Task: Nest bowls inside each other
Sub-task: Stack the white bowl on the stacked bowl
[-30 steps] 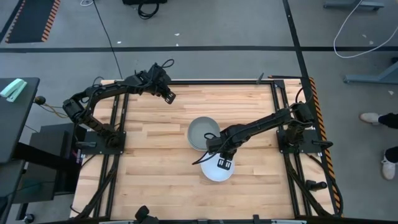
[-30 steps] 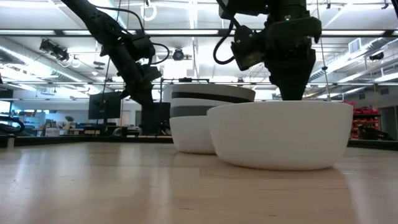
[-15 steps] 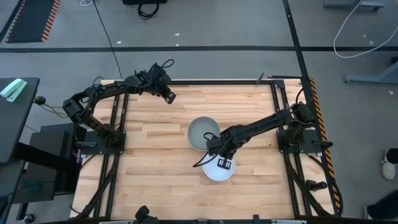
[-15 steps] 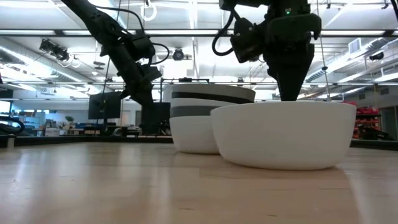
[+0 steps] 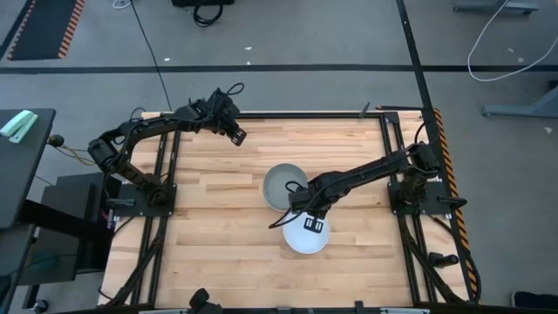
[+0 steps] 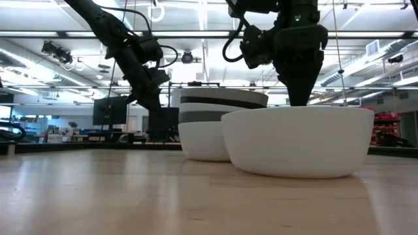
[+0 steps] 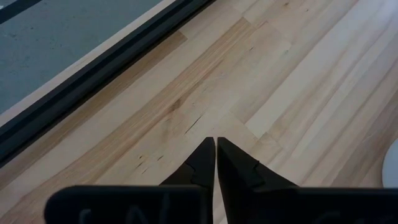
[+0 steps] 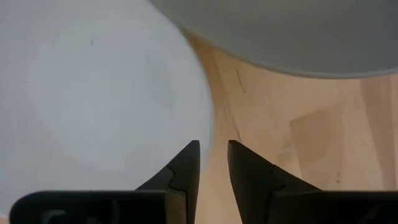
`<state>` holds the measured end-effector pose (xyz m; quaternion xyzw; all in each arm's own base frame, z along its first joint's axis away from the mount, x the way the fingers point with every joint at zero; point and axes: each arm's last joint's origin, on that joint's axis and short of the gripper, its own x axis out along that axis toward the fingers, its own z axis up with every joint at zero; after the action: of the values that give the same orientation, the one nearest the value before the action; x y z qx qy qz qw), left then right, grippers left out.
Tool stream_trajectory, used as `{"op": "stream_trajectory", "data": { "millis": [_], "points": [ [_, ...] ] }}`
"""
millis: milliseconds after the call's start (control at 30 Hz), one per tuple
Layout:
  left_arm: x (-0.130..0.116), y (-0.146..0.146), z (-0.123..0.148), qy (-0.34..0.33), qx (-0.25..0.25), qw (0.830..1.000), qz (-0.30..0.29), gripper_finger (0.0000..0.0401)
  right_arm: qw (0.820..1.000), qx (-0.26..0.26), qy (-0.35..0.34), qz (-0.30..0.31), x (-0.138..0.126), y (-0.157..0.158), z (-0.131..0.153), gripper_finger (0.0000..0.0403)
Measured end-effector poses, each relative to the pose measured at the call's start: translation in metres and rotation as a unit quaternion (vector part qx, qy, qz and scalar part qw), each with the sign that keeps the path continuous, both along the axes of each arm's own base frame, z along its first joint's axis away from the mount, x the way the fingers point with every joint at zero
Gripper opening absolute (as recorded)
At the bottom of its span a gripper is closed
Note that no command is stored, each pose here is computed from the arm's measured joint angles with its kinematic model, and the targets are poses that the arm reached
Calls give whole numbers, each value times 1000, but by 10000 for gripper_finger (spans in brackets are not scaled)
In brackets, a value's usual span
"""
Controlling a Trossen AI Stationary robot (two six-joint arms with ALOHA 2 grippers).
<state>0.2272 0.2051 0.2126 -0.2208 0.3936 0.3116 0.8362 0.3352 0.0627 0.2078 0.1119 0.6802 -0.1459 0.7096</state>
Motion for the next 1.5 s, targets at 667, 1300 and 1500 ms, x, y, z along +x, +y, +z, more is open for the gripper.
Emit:
{"op": "stream_trajectory", "data": {
  "millis": [667, 1300, 1500],
  "points": [
    [0, 0, 0, 0, 0, 1000, 0, 27, 1000, 17, 0, -4, -5, -15, -29, 91],
    [0, 0, 0, 0, 0, 1000, 0, 24, 999, 51, 3, 10, -11, -14, -45, 39],
    [0, 0, 0, 0, 0, 1000, 0, 33, 998, 57, 1, 16, -11, -13, -44, 12]
  ]
}}
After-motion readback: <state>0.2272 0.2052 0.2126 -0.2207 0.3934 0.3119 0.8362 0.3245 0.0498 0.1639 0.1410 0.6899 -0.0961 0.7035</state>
